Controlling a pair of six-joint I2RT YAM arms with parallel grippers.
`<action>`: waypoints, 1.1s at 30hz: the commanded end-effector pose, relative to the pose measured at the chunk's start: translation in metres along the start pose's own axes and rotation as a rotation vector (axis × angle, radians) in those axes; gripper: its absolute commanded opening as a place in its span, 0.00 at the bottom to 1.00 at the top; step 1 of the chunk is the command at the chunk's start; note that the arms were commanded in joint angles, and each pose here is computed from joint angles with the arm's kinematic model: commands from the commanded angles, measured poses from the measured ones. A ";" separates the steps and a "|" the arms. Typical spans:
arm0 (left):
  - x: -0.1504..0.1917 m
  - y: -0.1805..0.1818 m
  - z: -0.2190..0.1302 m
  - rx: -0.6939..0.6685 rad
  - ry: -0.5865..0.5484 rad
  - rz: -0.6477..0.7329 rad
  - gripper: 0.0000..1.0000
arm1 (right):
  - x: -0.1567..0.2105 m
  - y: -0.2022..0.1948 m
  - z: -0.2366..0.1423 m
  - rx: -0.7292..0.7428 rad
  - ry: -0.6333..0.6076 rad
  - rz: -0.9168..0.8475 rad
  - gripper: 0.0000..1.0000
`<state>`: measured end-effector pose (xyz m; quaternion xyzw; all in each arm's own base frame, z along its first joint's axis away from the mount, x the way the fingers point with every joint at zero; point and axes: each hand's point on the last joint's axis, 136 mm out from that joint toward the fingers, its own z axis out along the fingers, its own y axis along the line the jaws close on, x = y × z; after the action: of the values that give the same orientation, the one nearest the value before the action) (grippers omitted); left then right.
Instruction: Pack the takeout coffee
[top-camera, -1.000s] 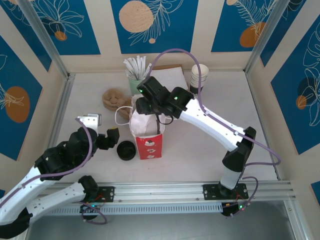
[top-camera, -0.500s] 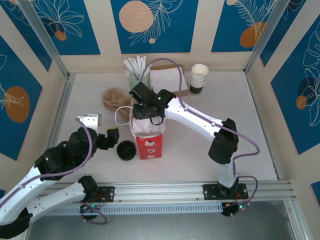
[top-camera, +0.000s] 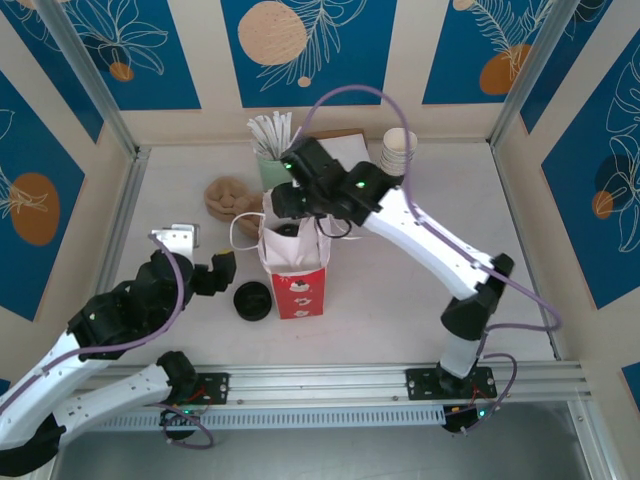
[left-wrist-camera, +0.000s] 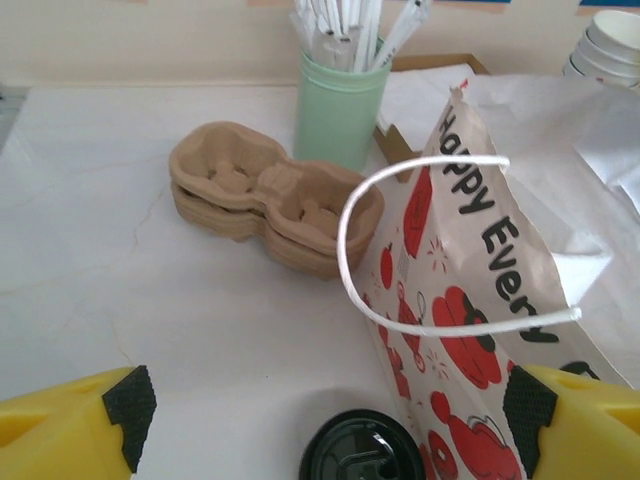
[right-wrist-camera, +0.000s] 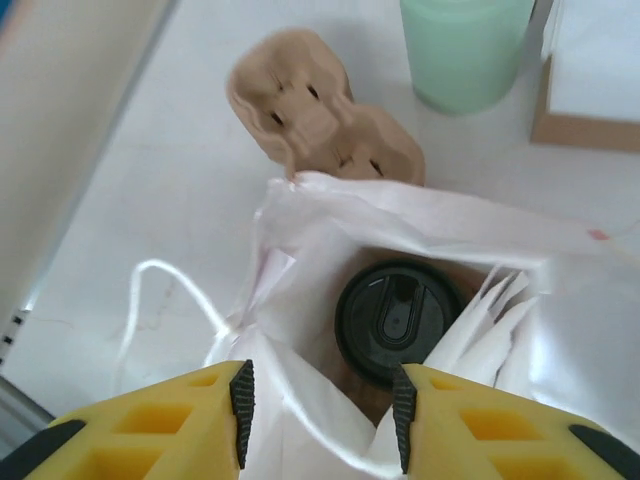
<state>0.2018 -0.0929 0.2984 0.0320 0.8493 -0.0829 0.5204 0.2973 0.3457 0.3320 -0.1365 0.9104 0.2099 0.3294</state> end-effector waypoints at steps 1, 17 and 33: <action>-0.028 0.013 -0.006 -0.075 -0.107 0.015 0.93 | -0.025 -0.016 -0.056 -0.010 -0.116 -0.017 0.46; -0.004 0.084 0.061 -0.400 -0.263 0.142 0.99 | 0.037 -0.253 -0.077 0.233 -0.368 0.250 0.76; 0.075 0.158 0.163 -0.494 -0.148 0.061 0.99 | 0.122 -0.391 0.023 0.498 -0.478 0.173 0.99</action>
<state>0.3145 0.0352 0.1306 -0.0782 0.8263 0.1751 0.5296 0.3391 0.0007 0.0888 0.1084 0.8876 0.0311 0.4466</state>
